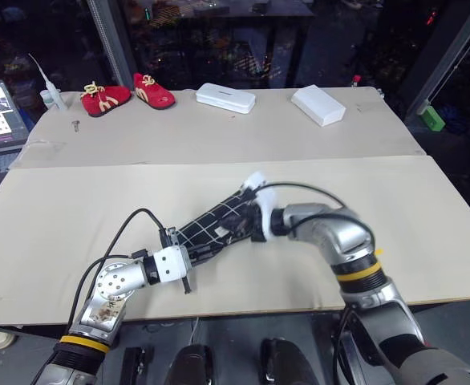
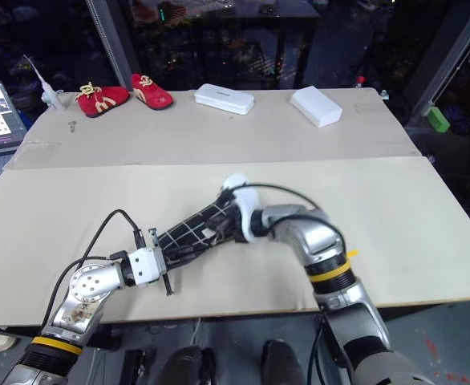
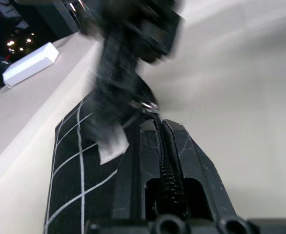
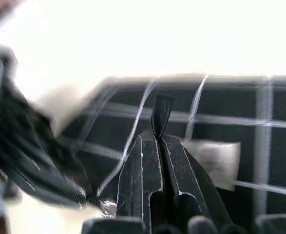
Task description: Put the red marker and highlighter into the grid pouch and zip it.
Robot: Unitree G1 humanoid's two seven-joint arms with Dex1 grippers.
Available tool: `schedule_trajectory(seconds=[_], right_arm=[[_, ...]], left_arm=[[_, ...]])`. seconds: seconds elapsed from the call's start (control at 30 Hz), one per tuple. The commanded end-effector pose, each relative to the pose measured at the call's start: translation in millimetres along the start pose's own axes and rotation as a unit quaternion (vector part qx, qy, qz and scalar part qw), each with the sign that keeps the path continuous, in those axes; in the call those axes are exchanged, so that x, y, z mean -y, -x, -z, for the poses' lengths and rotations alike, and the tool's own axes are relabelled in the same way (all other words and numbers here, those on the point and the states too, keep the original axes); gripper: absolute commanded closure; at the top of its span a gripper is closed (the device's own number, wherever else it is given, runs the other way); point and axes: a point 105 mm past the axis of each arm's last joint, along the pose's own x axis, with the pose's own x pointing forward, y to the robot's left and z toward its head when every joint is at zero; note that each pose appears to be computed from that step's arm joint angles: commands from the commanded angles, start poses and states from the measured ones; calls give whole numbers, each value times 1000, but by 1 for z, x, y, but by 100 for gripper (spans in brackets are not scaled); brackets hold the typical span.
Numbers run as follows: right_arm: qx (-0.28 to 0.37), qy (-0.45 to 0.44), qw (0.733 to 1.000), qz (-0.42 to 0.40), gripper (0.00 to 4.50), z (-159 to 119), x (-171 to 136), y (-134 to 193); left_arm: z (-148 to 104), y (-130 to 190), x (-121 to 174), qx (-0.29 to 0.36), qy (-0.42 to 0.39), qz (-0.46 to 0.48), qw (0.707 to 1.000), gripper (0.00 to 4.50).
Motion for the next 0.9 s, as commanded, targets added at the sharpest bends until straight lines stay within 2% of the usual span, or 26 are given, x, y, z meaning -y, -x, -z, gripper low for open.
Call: schedule_trajectory(seconds=[0.03,0.2,0.4,0.57,0.73,0.83,0.87,0.9], right_arm=[[62,1,997,49,449,-25,25,34],[75,-4,991,110,449,-18,51,61],[106,18,966,233,449,-27,99,88],[95,-11,970,222,449,-20,103,88],[83,-28,987,132,310,-11,72,72],[83,-58,989,111,193,-8,66,73],[87,-69,989,95,169,-9,63,76],[97,-77,988,90,169,-12,63,83]], left_arm=[[-7,3,-8,10,-4,-20,1000,450],[-10,3,-19,24,26,-59,998,450],[-12,2,-18,27,29,-54,998,450],[-11,2,-18,26,26,-51,998,450],[-11,-1,-16,28,19,-37,999,450],[-11,-5,-15,32,15,-29,999,450],[-11,-6,-15,34,14,-27,999,450],[-11,-8,-16,36,13,-23,999,450]])
